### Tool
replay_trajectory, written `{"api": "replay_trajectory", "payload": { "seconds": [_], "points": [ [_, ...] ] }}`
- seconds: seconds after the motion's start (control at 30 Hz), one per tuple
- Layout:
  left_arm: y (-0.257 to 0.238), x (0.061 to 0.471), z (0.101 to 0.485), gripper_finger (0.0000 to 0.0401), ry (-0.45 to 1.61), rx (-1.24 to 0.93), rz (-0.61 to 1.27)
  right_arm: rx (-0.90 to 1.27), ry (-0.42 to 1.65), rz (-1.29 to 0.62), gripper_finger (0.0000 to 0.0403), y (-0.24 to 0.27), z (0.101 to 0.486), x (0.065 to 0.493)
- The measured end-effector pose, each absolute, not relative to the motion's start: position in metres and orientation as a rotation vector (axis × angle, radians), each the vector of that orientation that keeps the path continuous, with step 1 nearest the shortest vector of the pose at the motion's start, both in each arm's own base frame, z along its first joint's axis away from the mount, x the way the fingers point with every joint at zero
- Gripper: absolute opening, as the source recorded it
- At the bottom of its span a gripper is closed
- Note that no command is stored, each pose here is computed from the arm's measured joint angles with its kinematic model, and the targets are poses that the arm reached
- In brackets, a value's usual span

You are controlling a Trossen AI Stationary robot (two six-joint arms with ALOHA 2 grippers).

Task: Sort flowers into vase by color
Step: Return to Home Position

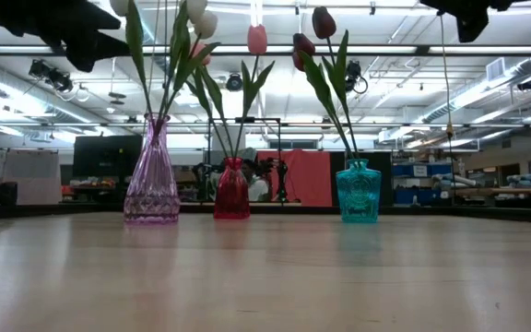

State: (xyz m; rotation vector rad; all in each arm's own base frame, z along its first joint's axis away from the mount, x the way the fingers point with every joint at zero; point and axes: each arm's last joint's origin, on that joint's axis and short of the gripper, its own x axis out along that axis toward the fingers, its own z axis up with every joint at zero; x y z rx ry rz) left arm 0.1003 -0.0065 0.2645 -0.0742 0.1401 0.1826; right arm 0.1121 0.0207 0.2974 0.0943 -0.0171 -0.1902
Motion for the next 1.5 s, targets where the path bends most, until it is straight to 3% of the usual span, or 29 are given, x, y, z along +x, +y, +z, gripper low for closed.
{"api": "replay_trajectory", "payload": {
  "seconds": [0.47, 0.8, 1.5],
  "points": [
    [-0.002, 0.069, 0.252, 0.026, 0.112, -0.159, 0.163, 0.1, -0.067, -0.19, 0.0149, 0.012, 0.284, 0.083],
    [-0.007, 0.084, 0.215, 0.0245, -0.024, -0.217, 0.047, 0.121, -0.221, -0.162, 0.0149, 0.009, 0.256, 0.073],
    [-0.011, 0.096, 0.178, 0.0245, -0.125, -0.237, -0.017, 0.08, -0.212, -0.145, 0.0149, 0.008, 0.25, 0.068]
  ]
}}
